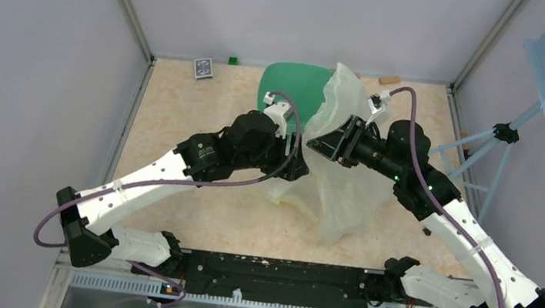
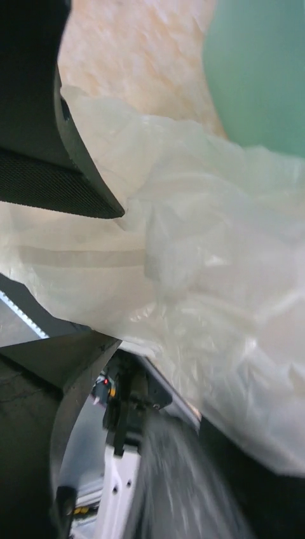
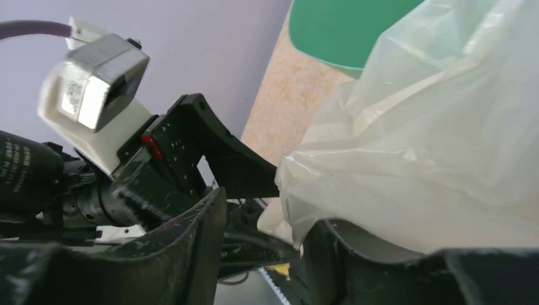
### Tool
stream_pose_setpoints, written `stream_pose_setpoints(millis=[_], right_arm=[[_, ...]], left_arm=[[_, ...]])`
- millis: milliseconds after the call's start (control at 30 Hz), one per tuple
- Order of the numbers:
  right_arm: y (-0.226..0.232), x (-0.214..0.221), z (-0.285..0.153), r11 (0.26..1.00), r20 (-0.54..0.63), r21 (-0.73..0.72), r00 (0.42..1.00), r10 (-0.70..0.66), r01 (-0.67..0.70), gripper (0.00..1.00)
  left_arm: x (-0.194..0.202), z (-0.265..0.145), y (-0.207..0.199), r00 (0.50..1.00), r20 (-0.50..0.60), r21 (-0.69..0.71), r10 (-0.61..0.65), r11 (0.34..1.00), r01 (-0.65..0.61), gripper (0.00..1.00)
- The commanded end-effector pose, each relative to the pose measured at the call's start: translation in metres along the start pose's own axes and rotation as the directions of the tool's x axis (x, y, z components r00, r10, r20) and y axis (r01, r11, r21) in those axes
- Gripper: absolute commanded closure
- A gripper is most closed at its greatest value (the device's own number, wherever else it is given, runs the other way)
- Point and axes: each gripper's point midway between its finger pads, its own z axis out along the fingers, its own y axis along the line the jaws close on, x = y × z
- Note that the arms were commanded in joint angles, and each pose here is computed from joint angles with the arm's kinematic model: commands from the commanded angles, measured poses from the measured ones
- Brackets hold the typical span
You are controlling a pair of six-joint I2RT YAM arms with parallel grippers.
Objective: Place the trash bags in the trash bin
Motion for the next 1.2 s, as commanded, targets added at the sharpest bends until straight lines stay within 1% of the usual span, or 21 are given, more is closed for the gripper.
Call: stream_pose_setpoints(millis=[0,100,167,233,267,300,333,400,467,500,600,633,667,700,767,800,867,933,1067,1167], right_arm=[[0.013,-0.039,-0.027,0.994,0.182,0.059,0.978,-0.098,0.089,0.52],[0.006,-0.053,-0.043,0.986,0.262,0.133,0.956,-0.135,0.103,0.51],[-0.007,-0.063,-0.058,0.970,0.315,0.226,0.935,-0.160,0.090,0.51],[-0.022,-0.070,-0.076,0.939,0.337,0.333,0.919,-0.205,0.087,0.51],[-0.033,-0.072,-0.086,0.910,0.336,0.407,0.914,-0.228,0.077,0.51],[-0.054,-0.077,-0.101,0.851,0.354,0.525,0.905,-0.235,0.016,0.52],[-0.073,-0.073,-0.114,0.784,0.339,0.620,0.912,-0.231,-0.032,0.52],[-0.103,-0.060,-0.127,0.670,0.261,0.741,0.940,-0.220,-0.049,0.52],[-0.112,-0.054,-0.122,0.669,0.210,0.743,0.958,-0.194,-0.028,0.50],[-0.116,-0.052,-0.121,0.667,0.206,0.744,0.963,-0.176,-0.037,0.50],[-0.128,-0.055,-0.123,0.669,0.249,0.736,0.960,-0.127,-0.102,0.49],[-0.128,-0.059,-0.120,0.681,0.255,0.725,0.958,-0.130,-0.101,0.47],[-0.123,-0.065,-0.114,0.710,0.266,0.698,0.954,-0.138,-0.092,0.41],[-0.112,-0.071,-0.103,0.757,0.263,0.651,0.953,-0.153,-0.058,0.36],[-0.086,-0.086,-0.082,0.837,0.247,0.546,0.947,-0.207,0.041,0.31],[-0.075,-0.092,-0.075,0.857,0.243,0.510,0.943,-0.227,0.074,0.23],[-0.075,-0.110,-0.072,0.828,0.245,0.553,0.933,-0.263,0.088,0.20],[-0.073,-0.124,-0.062,0.803,0.195,0.577,0.928,-0.317,0.153,0.20],[-0.035,-0.145,-0.039,0.822,0.183,0.476,0.879,-0.441,0.313,0.24],[-0.011,-0.145,-0.017,0.793,0.147,0.430,0.833,-0.533,0.432,0.25]], left_arm=[[0.005,-0.009,0.035,0.999,0.048,-0.150,-0.023,0.988,0.030,0.35],[0.011,-0.015,0.045,0.997,0.069,-0.175,-0.034,0.984,0.046,0.55],[0.014,-0.018,0.057,0.996,0.079,-0.221,-0.031,0.974,0.048,0.71],[0.016,-0.023,0.069,0.996,0.085,-0.280,-0.024,0.959,0.047,0.83],[0.015,-0.028,0.076,0.995,0.094,-0.320,-0.031,0.945,0.060,0.88],[0.016,-0.034,0.085,0.995,0.093,-0.369,-0.039,0.927,0.071,0.94],[0.014,-0.039,0.090,0.994,0.104,-0.399,-0.041,0.914,0.080,0.99],[0.012,-0.046,0.097,0.993,0.106,-0.423,-0.042,0.902,0.084,1.00],[0.012,-0.052,0.104,0.993,0.105,-0.437,-0.049,0.895,0.090,1.00],[0.014,-0.053,0.109,0.993,0.100,-0.447,-0.059,0.889,0.098,1.00],[0.028,-0.059,0.128,0.992,0.070,-0.498,-0.103,0.858,0.125,1.00],[0.033,-0.060,0.133,0.991,0.058,-0.506,-0.118,0.853,0.131,1.00],[0.036,-0.061,0.134,0.991,0.049,-0.504,-0.127,0.853,0.134,1.00],[0.039,-0.060,0.135,0.991,0.041,-0.498,-0.131,0.857,0.134,1.00],[0.041,-0.057,0.131,0.991,0.038,-0.465,-0.129,0.876,0.132,1.00],[0.042,-0.055,0.129,0.991,0.042,-0.447,-0.129,0.884,0.134,1.00],[0.043,-0.053,0.127,0.990,0.044,-0.430,-0.131,0.892,0.137,1.00],[0.045,-0.052,0.128,0.990,0.041,-0.429,-0.134,0.892,0.139,1.00],[0.046,-0.050,0.126,0.991,0.029,-0.422,-0.133,0.897,0.133,1.00],[0.041,-0.050,0.124,0.993,0.034,-0.417,-0.117,0.901,0.121,1.00]])
